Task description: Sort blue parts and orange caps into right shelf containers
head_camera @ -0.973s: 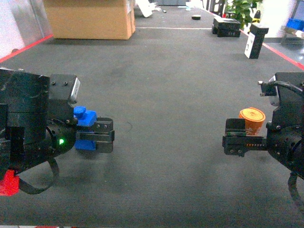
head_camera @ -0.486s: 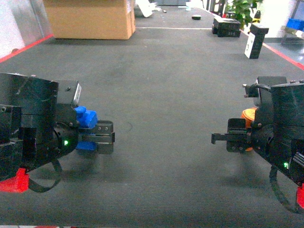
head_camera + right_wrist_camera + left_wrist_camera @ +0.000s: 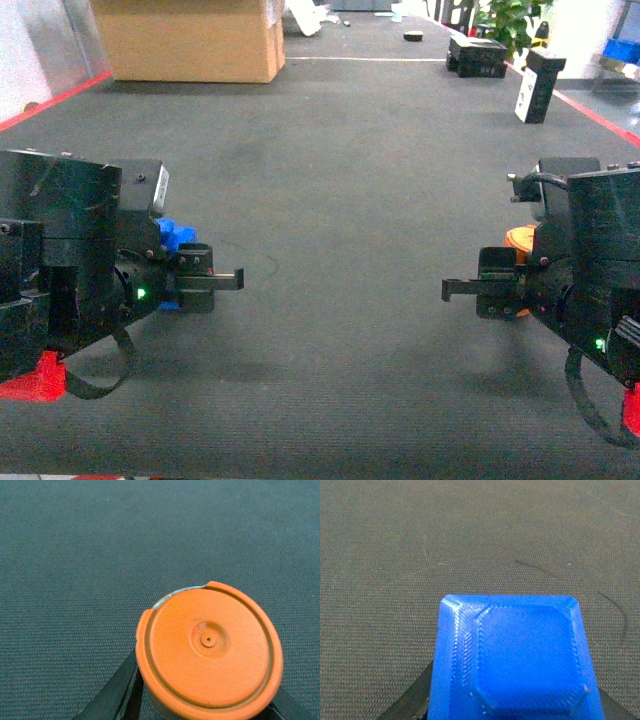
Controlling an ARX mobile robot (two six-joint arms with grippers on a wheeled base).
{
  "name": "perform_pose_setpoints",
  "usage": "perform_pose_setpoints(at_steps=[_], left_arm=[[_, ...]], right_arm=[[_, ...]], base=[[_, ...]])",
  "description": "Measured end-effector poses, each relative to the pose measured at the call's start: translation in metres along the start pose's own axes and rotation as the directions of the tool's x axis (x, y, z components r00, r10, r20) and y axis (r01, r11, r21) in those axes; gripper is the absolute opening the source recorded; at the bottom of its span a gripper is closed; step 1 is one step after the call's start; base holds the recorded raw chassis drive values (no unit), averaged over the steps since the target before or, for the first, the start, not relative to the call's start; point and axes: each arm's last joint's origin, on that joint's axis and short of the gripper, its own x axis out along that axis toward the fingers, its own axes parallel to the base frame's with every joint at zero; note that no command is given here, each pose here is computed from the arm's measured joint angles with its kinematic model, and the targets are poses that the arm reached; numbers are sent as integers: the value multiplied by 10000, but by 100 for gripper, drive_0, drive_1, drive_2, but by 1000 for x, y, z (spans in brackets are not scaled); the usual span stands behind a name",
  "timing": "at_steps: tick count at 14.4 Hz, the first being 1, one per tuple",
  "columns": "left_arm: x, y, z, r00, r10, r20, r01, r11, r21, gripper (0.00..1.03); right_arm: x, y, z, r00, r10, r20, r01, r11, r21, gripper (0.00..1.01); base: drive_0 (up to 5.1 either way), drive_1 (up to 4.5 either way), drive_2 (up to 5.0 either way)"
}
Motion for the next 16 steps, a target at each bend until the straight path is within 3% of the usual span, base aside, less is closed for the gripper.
perform_pose_setpoints(at_steps=[5,7,8,9,10,11,14,15,16], left_arm=[[-19,4,5,9983,76,572,-64,9998,-209,44],[-36,9,18,9898,258,1398,-194,9987,-469,44],[-60,12,31,9751,348,2189,-207,9976,-662,44],[-129,11,45,9271,644,3691,-442,9970,-630,44],[-199,9,41,8546,1514,4967,-1384,9884,-631,43],[-230,10,32,8174,2085,5370,-1940,9774,-842,43],[-260,17,28,7757,2704,5702,-2369,9622,-1341,43],[-270,21,33,7403,2854,6087,-2368,9581,-1612,43],[-273,23,35,7365,2820,6148,-2353,9590,-1581,43]], right_arm=[[-22,-4,21,9963,128,853,-154,9995,290,43],[-39,-9,32,9900,166,1402,-228,9988,431,43],[-59,-15,39,9820,151,1883,-238,9987,441,43],[-122,-35,44,9562,-230,2920,58,9982,598,43],[-186,-54,32,9346,-717,3483,519,9965,660,43],[-212,-65,35,9079,-1149,4031,859,9923,894,43],[-251,-80,49,8352,-1737,5217,1085,9822,1534,43],[-260,-84,52,8098,-1992,5519,1150,9762,1837,42],[-262,-84,53,8027,-1943,5638,1055,9768,1865,42]], base=[[0,0,0],[0,0,0],[0,0,0],[0,0,0],[0,0,0],[0,0,0],[0,0,0],[0,0,0],[0,0,0]])
